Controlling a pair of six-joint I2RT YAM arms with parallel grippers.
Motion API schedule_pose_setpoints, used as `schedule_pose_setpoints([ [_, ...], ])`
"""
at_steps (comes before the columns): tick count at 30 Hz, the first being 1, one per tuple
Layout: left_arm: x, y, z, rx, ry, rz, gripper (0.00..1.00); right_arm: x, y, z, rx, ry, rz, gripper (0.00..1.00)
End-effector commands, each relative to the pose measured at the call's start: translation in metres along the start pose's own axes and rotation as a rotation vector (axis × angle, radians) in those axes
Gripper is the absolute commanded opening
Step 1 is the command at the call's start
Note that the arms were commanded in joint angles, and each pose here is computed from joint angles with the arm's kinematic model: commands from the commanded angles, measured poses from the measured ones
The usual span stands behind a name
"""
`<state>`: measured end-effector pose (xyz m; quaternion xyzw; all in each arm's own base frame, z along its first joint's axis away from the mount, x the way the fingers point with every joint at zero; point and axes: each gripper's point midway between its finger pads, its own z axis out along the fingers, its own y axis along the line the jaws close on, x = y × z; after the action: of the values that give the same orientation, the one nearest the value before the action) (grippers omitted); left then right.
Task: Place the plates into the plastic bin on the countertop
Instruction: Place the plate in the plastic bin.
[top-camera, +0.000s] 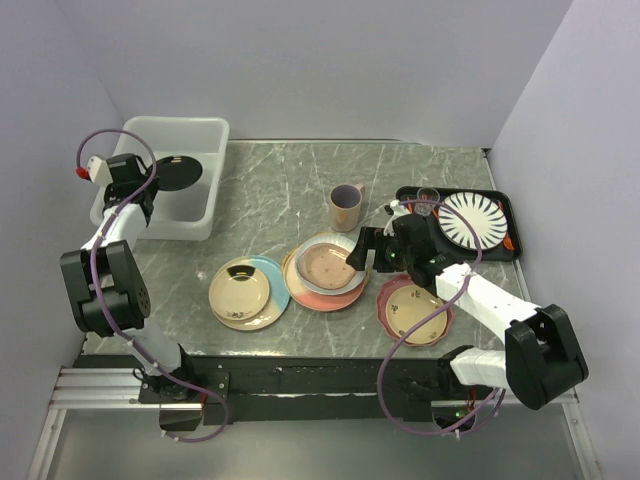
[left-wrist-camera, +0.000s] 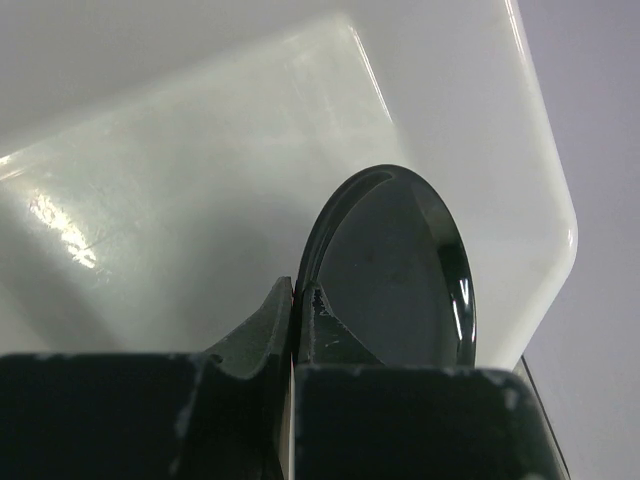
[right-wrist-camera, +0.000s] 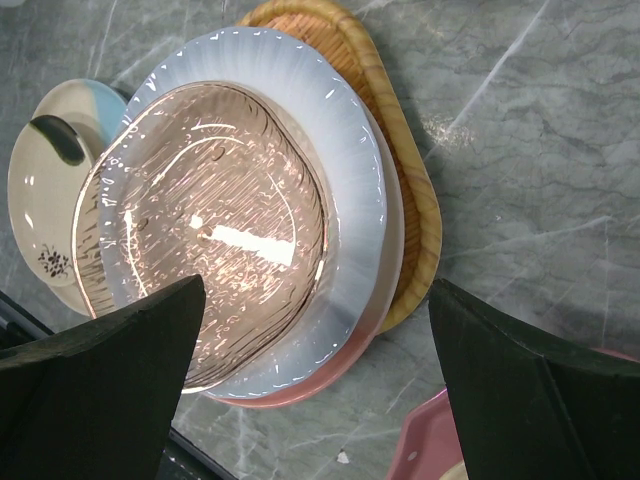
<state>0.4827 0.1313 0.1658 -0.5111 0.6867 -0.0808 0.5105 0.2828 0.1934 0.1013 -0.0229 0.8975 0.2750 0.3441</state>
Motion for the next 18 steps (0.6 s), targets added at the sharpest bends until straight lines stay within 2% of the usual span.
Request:
schedule_pose_setpoints([
  [1,-0.027,-0.024,0.003,0.060,-0.080,0.001,0.01,-0.017,0.011,0.000,-0.029,-0.041,-0.024,1.00],
  [18,0.002,-0.009,0.048,-0.023,0.039,0.126,0.01,-0.020,0.011,0.001,-0.025,-0.040,-0.038,1.00],
])
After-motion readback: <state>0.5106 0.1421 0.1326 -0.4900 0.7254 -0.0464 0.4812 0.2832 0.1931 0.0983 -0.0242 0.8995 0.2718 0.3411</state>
